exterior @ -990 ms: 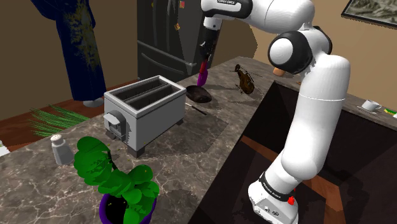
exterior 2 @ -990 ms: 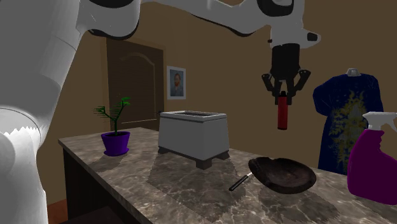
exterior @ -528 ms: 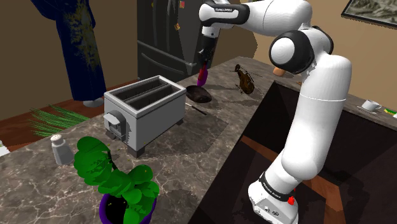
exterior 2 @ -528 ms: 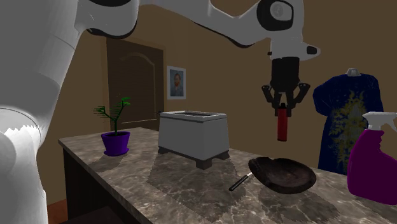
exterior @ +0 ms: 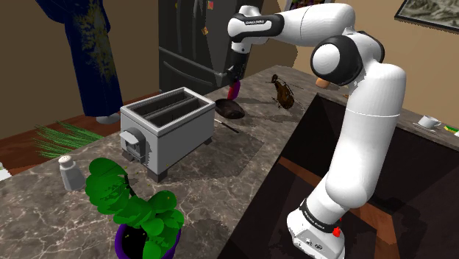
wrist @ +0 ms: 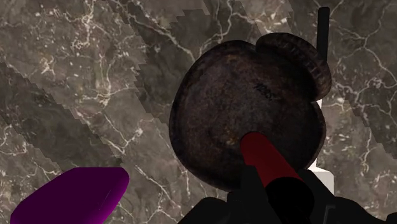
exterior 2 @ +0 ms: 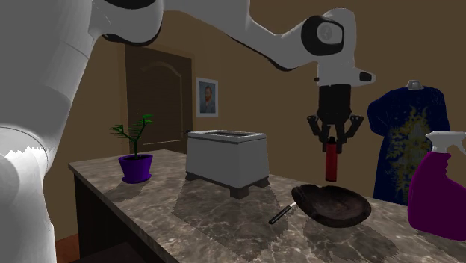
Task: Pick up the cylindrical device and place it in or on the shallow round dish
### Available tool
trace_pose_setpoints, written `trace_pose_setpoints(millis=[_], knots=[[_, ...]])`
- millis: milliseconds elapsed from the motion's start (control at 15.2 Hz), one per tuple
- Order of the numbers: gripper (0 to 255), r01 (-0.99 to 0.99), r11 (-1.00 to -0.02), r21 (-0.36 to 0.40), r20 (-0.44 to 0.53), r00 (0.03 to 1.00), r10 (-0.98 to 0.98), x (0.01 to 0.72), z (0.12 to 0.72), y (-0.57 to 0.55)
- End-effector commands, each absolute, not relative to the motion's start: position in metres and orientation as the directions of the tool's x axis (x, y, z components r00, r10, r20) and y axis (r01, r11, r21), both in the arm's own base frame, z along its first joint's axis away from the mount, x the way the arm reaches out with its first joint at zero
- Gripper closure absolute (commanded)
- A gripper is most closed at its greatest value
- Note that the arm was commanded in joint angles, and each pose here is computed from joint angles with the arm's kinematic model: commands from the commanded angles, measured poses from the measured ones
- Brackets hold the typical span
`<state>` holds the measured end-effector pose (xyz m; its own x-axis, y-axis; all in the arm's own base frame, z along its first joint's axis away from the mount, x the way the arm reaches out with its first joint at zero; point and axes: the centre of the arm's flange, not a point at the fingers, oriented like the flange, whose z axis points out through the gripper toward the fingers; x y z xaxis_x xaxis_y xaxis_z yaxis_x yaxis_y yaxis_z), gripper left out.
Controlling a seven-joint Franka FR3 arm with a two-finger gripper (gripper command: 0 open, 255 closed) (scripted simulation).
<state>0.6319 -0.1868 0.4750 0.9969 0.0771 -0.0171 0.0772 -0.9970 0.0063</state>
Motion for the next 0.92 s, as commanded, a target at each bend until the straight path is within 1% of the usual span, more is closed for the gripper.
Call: trace_pose_setpoints(millis=[0, 462, 528, 858], knots=[[255, 0.077, -0.997, 0.006, -0.017, 0.997, 0.077, 0.6306, 0.4694, -0.186], [255, 0.077, -0.997, 0.006, -0.017, 0.997, 0.077, 0.6307, 0.4694, -0.186], [0, 0.077, -0.997, 0.006, -0.017, 0.997, 0.077, 0.6307, 0.4694, -0.186], [0, 0.077, -0.997, 0.006, -0.017, 0.997, 0.077, 0.6307, 0.4694, -0.186]])
